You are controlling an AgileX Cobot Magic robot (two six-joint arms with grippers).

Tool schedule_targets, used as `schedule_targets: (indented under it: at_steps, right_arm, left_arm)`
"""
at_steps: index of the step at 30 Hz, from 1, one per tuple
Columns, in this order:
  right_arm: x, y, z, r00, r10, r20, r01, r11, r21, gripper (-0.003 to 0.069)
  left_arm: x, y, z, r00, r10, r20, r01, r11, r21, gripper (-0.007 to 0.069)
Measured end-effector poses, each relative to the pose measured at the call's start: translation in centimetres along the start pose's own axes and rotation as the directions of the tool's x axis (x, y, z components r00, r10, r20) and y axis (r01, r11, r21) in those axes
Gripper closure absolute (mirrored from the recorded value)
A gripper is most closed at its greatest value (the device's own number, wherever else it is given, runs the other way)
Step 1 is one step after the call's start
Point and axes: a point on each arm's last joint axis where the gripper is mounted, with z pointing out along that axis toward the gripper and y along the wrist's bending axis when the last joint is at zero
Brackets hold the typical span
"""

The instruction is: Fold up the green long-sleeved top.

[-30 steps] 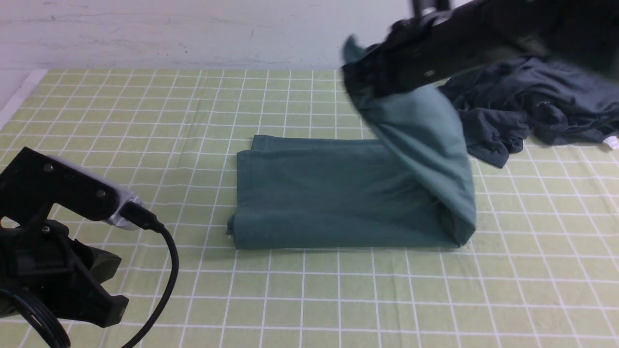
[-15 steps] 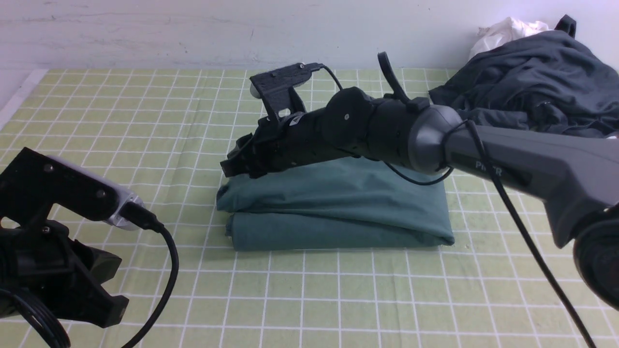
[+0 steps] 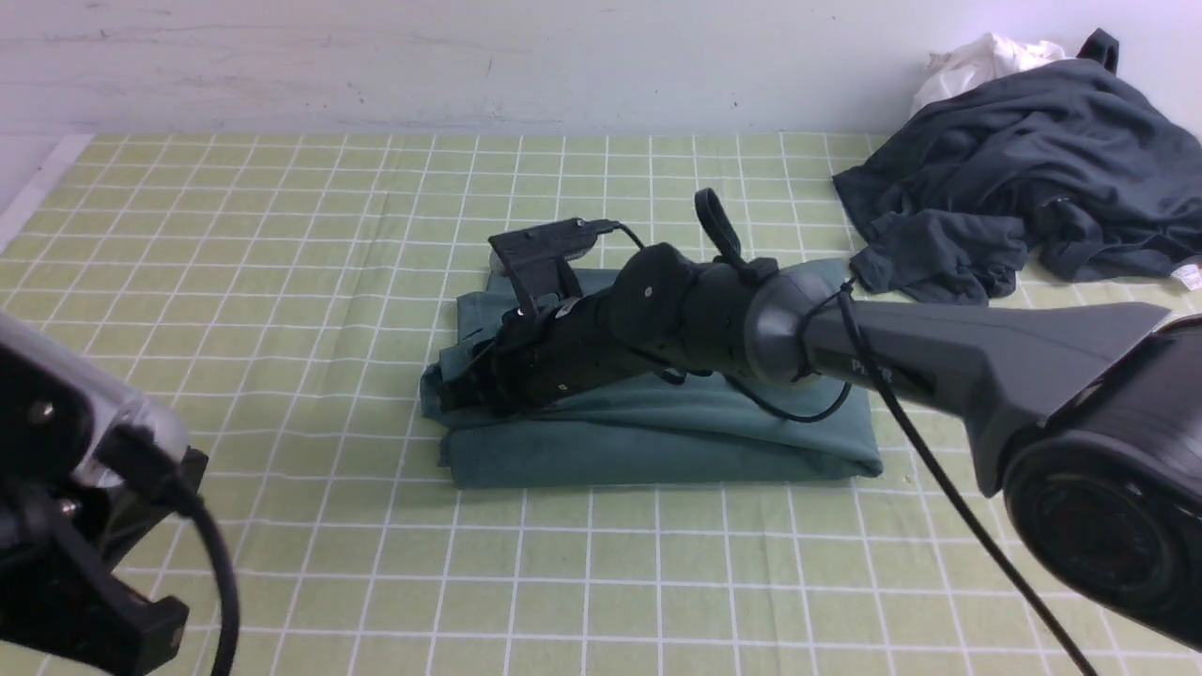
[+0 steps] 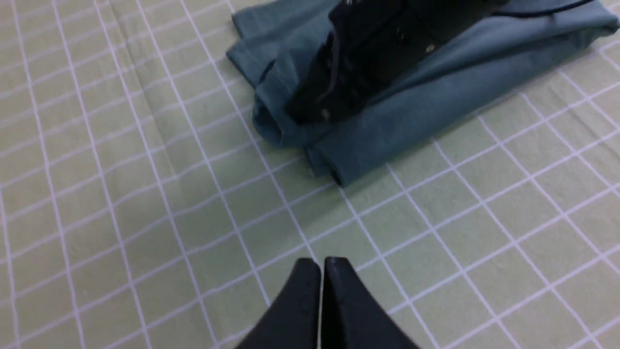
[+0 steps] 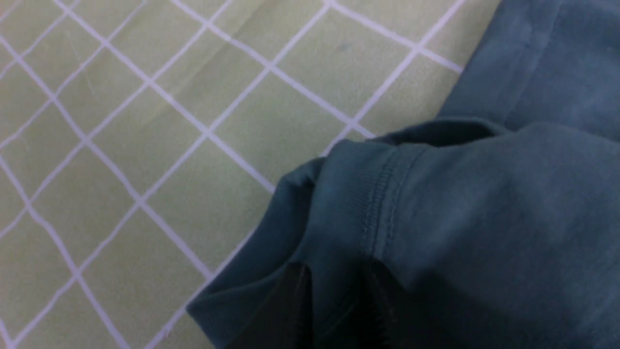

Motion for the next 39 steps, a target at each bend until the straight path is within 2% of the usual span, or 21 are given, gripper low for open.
schedule_targets:
  at_steps: [3, 5, 7, 9, 12, 13, 14, 15, 16, 18, 19, 20, 22, 24, 25, 26, 28, 30, 34, 36, 39]
  right_arm:
    - [-1.9, 0.3, -2.0, 0.998, -0.06, 0.02, 0.061, 0.998, -0.015, 0.054]
    - [-6.5, 0.8, -7.6, 0.984, -0.141, 0.104, 0.144, 0.989, -0.02, 0.0542]
    - [-10.2, 1.4, -13.4, 0.957, -0.215, 0.196, 0.216, 0.976, 0.014, 0.0543]
    - [-12.0, 1.5, -16.9, 0.933, -0.27, 0.237, 0.265, 0.963, 0.055, 0.0545]
    - [-15.2, 2.7, -28.9, 0.853, -0.43, 0.296, 0.371, 0.898, 0.236, 0.0591]
    - [-15.3, 2.9, -29.5, 0.848, -0.437, 0.3, 0.373, 0.894, 0.248, 0.0596]
    - [-15.2, 3.4, -34.3, 0.84, -0.462, 0.283, 0.369, 0.87, 0.327, 0.0638]
    - [-14.8, 3.6, -36.6, 0.846, -0.465, 0.26, 0.358, 0.858, 0.369, 0.0654]
    - [-14.7, 3.5, -36.6, 0.848, -0.469, 0.244, 0.363, 0.852, 0.376, 0.0654]
    - [-13.1, 3.6, -40.9, 0.885, -0.435, 0.167, 0.316, 0.824, 0.471, 0.0669]
    - [-12.3, 3.5, -41.8, 0.904, -0.403, 0.142, 0.286, 0.818, 0.499, 0.067]
    - [-11.0, 3.0, -42.9, 0.928, -0.36, 0.093, 0.253, 0.794, 0.552, 0.0671]
    - [-9.5, 2.6, -43.6, 0.947, -0.316, 0.065, 0.218, 0.775, 0.593, 0.067]
    - [-5.4, 1.8, -44.0, 0.971, -0.237, 0.013, 0.173, 0.741, 0.649, 0.0671]
    - [-5.5, 1.8, -44.0, 0.971, -0.237, 0.018, 0.168, 0.739, 0.652, 0.0671]
    - [-3.8, 1.8, -43.8, 0.975, -0.223, 0.013, 0.16, 0.739, 0.654, 0.0672]
    - [0.5, 1.9, -42.7, 0.981, -0.193, 0.023, 0.136, 0.77, 0.624, 0.0672]
    - [4.6, 2.2, -41.0, 0.986, -0.15, 0.072, 0.086, 0.83, 0.552, 0.0672]
    - [11.2, 2.6, -37.6, 0.986, -0.029, 0.165, -0.043, 0.91, 0.413, 0.0672]
    - [14.2, 2.6, -36.1, 0.978, 0.071, 0.195, -0.137, 0.927, 0.349, 0.0672]
    - [17.8, 2.3, -34.4, 0.962, 0.202, 0.186, -0.251, 0.919, 0.305, 0.0672]
  left_arm:
    - [0.8, -0.5, -1.7, 0.995, 0.039, 0.094, -0.038, 0.999, -0.019, 0.0629]
    - [1.9, -0.9, -3.3, 0.977, 0.078, 0.2, -0.067, 0.996, -0.062, 0.0629]
    - [2.7, -1.1, -4.1, 0.958, 0.093, 0.271, -0.07, 0.993, -0.095, 0.0629]
    - [2.9, -1.2, -4.7, 0.941, 0.105, 0.322, -0.07, 0.99, -0.119, 0.0629]
    - [3.8, -1.4, -6.0, 0.89, 0.13, 0.437, -0.059, 0.983, -0.171, 0.0629]
    - [3.8, -1.4, -6.0, 0.89, 0.13, 0.437, -0.059, 0.983, -0.172, 0.0629]
    - [4.3, -1.5, -6.4, 0.878, 0.136, 0.46, -0.059, 0.982, -0.179, 0.0629]
    - [4.4, -1.6, -6.5, 0.873, 0.138, 0.467, -0.059, 0.982, -0.182, 0.0629]
    - [4.4, -1.6, -6.6, 0.873, 0.139, 0.468, -0.058, 0.982, -0.182, 0.0629]
    - [4.6, -1.7, -6.7, 0.868, 0.141, 0.477, -0.058, 0.981, -0.183, 0.0629]
    - [4.6, -1.7, -6.8, 0.867, 0.141, 0.478, -0.058, 0.981, -0.184, 0.0629]
    - [4.6, -1.7, -6.8, 0.868, 0.141, 0.477, -0.059, 0.981, -0.183, 0.0629]
    - [4.6, -1.7, -6.8, 0.868, 0.141, 0.477, -0.059, 0.981, -0.183, 0.0629]
    - [4.6, -1.7, -6.8, 0.868, 0.141, 0.477, -0.059, 0.981, -0.183, 0.0629]
    - [4.6, -1.7, -6.8, 0.868, 0.141, 0.477, -0.059, 0.981, -0.183, 0.0629]
    - [4.6, -1.7, -6.8, 0.868, 0.141, 0.477, -0.059, 0.981, -0.183, 0.0629]
    - [4.6, -1.7, -6.8, 0.868, 0.14, 0.477, -0.058, 0.982, -0.182, 0.0629]
    - [4.6, -1.7, -6.8, 0.868, 0.14, 0.477, -0.058, 0.982, -0.182, 0.0629]
    - [4.6, -1.7, -6.8, 0.868, 0.14, 0.477, -0.058, 0.982, -0.182, 0.0629]
    - [4.6, -1.7, -6.8, 0.868, 0.14, 0.477, -0.058, 0.982, -0.182, 0.0629]
    - [4.6, -1.7, -6.8, 0.868, 0.14, 0.477, -0.058, 0.982, -0.182, 0.0629]
